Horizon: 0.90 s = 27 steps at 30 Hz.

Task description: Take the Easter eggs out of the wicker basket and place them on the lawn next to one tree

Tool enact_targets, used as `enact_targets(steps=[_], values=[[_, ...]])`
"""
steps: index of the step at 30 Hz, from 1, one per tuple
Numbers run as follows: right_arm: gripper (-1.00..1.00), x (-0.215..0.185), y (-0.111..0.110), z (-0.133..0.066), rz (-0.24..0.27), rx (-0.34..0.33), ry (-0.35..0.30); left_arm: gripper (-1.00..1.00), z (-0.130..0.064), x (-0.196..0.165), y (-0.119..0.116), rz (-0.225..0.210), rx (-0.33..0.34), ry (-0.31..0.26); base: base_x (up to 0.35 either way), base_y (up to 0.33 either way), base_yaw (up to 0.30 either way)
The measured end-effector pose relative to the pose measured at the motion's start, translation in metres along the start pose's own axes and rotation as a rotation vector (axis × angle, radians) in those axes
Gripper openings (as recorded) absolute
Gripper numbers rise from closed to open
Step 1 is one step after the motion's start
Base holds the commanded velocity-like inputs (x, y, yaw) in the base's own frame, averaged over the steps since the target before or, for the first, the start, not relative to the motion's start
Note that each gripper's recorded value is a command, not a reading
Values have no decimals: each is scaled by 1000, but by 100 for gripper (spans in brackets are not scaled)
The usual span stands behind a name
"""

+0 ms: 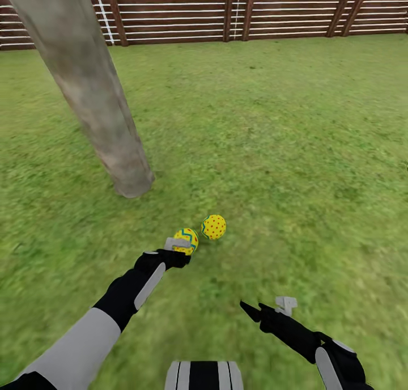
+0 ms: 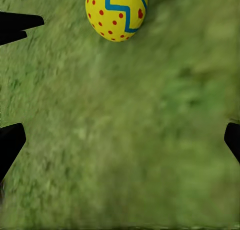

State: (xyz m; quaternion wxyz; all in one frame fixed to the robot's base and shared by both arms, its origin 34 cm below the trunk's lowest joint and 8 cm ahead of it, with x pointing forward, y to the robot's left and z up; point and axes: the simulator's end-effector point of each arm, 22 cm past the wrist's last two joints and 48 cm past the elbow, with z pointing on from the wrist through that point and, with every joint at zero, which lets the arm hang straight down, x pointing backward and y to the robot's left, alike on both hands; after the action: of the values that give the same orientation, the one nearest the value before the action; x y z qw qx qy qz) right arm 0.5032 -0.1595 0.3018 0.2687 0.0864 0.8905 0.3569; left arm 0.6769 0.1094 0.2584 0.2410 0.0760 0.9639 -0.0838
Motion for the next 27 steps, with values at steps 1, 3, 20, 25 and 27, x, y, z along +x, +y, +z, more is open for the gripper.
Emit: enact_targets(steps=[1, 3, 20, 25, 27], values=[[100, -1, 1, -1, -2, -2, -3, 100, -2, -2, 0, 1, 0, -5, -337, 0, 0], [100, -4, 4, -2, -7, -4, -9, 100, -6, -7, 0, 3, -1, -13, -337, 0, 0], [100, -27, 26, -14, -48, -31, -58, 100, -36, -38, -2, 16, -10, -76, -199, 0, 0], [100, -33, 31, -18, -59, -36, -72, 100, -45, -47, -3, 19, -16, -93, -11, 0, 0], [100, -34, 32, -19, -59, -37, -74, 100, -49, -50, -3, 21, -18, -100, -3, 0, 0]])
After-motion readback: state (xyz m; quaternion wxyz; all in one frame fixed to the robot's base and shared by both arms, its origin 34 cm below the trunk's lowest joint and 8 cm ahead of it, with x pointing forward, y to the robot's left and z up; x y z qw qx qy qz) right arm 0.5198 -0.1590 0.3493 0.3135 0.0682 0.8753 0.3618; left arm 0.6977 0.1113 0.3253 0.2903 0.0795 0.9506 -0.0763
